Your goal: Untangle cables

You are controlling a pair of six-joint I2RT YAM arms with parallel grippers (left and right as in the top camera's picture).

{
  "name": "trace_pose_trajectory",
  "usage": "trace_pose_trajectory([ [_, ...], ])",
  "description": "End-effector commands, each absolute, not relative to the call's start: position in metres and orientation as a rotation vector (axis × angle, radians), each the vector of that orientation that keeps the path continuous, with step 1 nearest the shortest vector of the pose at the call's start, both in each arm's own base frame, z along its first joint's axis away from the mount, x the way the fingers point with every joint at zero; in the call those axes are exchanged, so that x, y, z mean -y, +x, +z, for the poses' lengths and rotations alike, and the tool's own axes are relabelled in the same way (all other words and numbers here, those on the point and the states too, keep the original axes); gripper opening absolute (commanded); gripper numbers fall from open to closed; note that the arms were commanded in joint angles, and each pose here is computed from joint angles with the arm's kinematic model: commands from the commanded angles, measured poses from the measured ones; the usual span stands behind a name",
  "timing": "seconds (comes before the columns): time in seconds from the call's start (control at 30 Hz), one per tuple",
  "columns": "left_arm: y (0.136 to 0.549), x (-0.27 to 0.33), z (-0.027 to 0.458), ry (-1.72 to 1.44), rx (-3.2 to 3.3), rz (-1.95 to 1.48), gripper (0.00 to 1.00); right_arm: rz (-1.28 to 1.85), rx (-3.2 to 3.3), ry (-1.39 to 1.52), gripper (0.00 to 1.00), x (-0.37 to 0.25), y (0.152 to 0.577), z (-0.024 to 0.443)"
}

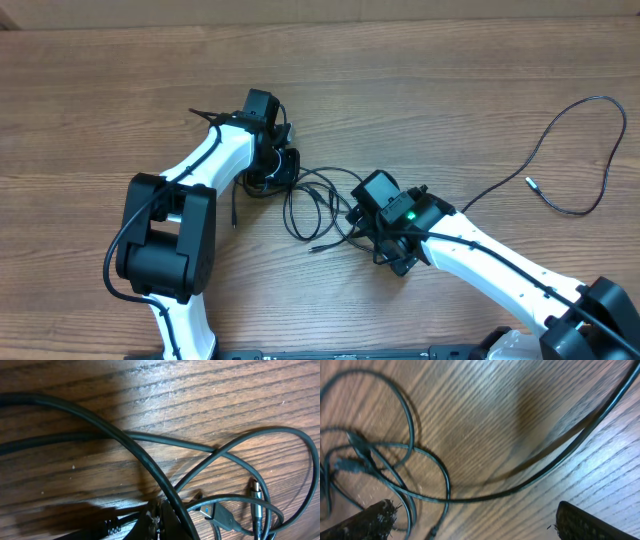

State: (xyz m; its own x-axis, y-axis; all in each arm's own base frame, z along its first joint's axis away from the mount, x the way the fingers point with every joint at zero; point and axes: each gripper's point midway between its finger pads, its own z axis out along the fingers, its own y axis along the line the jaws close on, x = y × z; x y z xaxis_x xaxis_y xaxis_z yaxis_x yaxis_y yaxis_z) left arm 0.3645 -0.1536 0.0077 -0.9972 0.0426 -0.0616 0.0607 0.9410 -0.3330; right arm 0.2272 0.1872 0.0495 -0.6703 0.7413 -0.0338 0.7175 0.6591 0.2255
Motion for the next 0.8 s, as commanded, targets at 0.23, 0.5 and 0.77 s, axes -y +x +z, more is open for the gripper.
trace_pose_trajectory([
  [0.23, 0.358, 0.153, 0.001, 0.118, -3.066, -0.507, 0.04, 0.110, -2.681, 1.381, 1.00, -0.174, 0.222, 0.022],
  [0.5, 0.358, 0.153, 0.001, 0.118, -3.066, -0.507, 0.04, -0.007, -2.691, 1.435, 0.76, -0.169, 0.216, -0.001],
  [0.77, 0.357, 0.153, 0.001, 0.116, -3.070, -0.506, 0.04, -0.025, -2.703, 1.440, 0.35, -0.168, 0.213, -0.003],
])
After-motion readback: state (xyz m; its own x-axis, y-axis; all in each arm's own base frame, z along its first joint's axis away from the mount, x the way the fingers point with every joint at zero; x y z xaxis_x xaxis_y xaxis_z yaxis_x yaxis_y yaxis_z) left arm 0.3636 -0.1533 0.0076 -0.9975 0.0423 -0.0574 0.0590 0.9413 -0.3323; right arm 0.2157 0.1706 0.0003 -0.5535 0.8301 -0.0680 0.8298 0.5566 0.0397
